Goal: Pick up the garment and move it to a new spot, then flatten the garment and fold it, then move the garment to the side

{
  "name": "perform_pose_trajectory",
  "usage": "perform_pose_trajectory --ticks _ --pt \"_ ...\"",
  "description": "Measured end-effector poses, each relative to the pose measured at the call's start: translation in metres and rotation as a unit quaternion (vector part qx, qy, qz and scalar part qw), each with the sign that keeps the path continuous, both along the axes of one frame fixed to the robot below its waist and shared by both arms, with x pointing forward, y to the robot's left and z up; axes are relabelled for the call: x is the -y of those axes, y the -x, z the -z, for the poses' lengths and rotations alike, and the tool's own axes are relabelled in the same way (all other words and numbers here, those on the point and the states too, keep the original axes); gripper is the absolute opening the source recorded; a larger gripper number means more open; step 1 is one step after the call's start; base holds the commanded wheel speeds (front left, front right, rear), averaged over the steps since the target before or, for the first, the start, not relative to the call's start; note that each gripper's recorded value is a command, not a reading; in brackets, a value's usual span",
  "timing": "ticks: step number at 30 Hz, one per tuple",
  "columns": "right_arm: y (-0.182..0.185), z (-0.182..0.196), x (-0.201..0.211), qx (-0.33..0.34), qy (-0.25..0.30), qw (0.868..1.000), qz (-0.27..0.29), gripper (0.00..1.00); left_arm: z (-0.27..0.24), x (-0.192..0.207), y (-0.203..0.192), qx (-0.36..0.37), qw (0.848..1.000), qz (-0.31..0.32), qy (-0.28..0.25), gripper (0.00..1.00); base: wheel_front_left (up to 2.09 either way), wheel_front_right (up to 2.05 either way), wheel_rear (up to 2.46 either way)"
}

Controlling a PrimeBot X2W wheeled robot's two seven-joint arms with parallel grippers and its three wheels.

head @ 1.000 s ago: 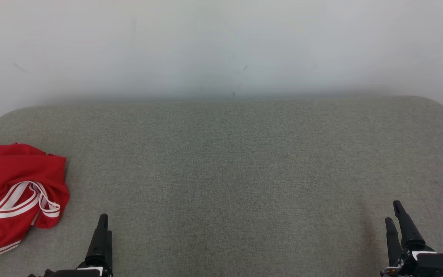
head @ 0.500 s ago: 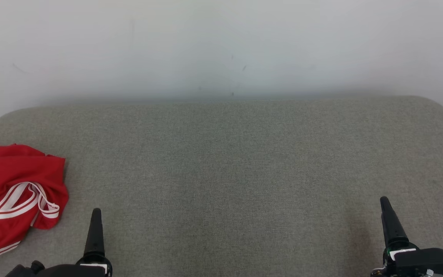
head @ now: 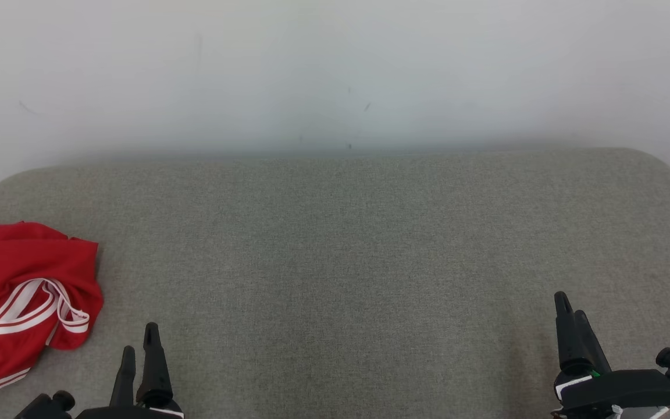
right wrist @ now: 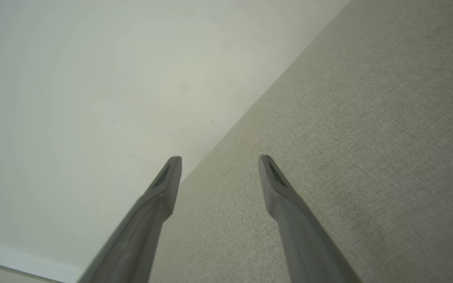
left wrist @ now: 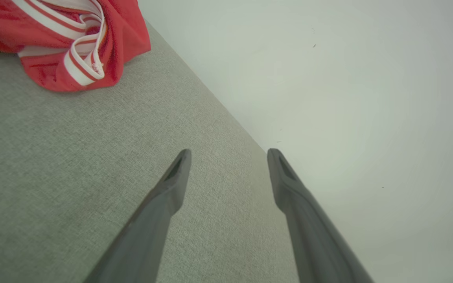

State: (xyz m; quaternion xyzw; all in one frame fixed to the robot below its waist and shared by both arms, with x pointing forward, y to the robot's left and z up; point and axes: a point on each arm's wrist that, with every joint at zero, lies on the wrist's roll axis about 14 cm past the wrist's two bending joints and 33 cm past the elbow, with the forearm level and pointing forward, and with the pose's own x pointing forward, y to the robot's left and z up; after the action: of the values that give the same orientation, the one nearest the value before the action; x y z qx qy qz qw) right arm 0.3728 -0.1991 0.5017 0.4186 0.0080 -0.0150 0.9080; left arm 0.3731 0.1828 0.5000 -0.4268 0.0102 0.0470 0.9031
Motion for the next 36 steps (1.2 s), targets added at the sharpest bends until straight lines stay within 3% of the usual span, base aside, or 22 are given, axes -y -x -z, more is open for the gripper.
perform_pose_trajectory --ticks 21,36 --pt "0.004 0.001 -0.007 0.007 0.144 0.99 -0.009 1.0 -0.004 -0.012 0.011 0.0 0.987 -0.021 -0.158 1.0 0.0 0.0 0.0" --pt "0.005 -0.007 -0.017 0.025 0.222 0.974 -0.024 1.0 -0.003 -0.02 0.018 -0.005 0.963 -0.014 -0.27 1.0 0.0 0.0 0.0"
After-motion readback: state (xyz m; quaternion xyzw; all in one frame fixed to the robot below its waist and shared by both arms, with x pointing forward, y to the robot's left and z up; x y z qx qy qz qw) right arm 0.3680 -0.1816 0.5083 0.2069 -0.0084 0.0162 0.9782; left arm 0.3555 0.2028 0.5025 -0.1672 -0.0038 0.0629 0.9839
